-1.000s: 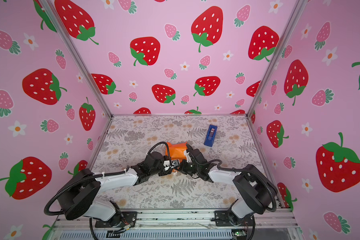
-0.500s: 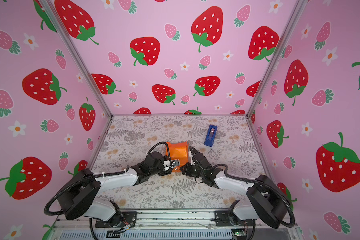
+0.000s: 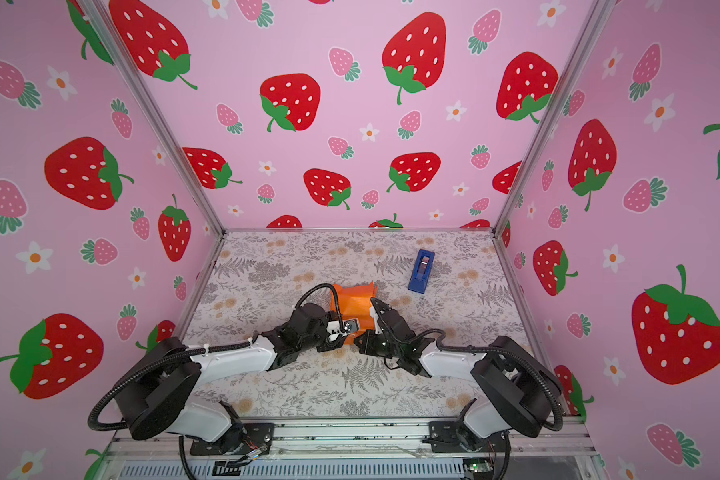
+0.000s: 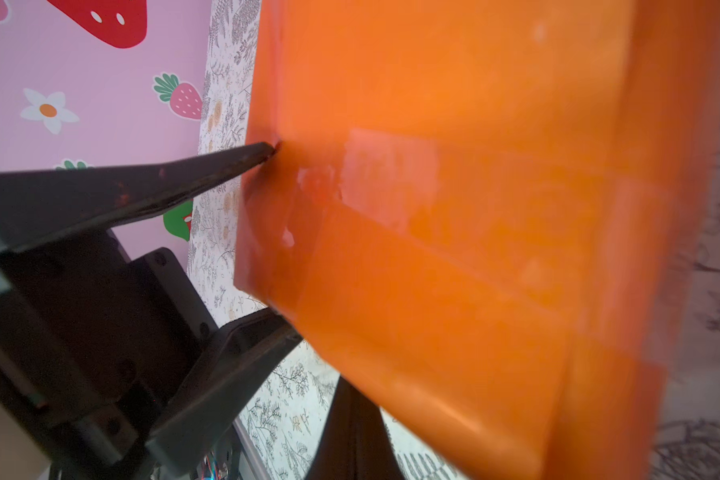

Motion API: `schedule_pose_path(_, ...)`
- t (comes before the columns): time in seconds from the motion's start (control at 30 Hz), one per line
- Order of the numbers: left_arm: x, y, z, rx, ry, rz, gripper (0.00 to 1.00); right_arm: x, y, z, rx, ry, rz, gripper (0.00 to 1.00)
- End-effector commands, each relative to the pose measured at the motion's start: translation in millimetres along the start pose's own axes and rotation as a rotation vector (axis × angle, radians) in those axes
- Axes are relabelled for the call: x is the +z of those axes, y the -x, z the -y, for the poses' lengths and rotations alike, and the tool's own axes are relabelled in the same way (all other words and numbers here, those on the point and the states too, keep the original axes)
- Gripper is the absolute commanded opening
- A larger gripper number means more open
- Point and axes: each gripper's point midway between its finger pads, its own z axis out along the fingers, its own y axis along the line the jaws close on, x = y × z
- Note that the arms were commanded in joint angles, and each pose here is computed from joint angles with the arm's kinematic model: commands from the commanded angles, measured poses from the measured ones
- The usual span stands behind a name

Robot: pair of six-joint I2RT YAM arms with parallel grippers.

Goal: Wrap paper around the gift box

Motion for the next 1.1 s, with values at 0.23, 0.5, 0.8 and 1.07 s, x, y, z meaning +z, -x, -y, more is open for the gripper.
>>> schedule_pose_path(0.23,2,-8,10,0.008,-0.062,-0.04,0.64,14,16,-1,-0.02,-0.03,0.065,0.0)
schedule_pose_path(0.5,0,-8,9,0.008,-0.06,-0.041,0.64,15,14,21,0.009,-0.125,0.082,0.0)
schedule_pose_path(0.8,0,-6,8,0.009,-0.06,-0.035,0.64,2,17,-9,-0.082,-0.03,0.141,0.0)
schedule_pose_path(1.07,-2,-6,7,0.007,-0.058,-0.034,0.64,17,14,6,-0.073,-0.074,0.122,0.0)
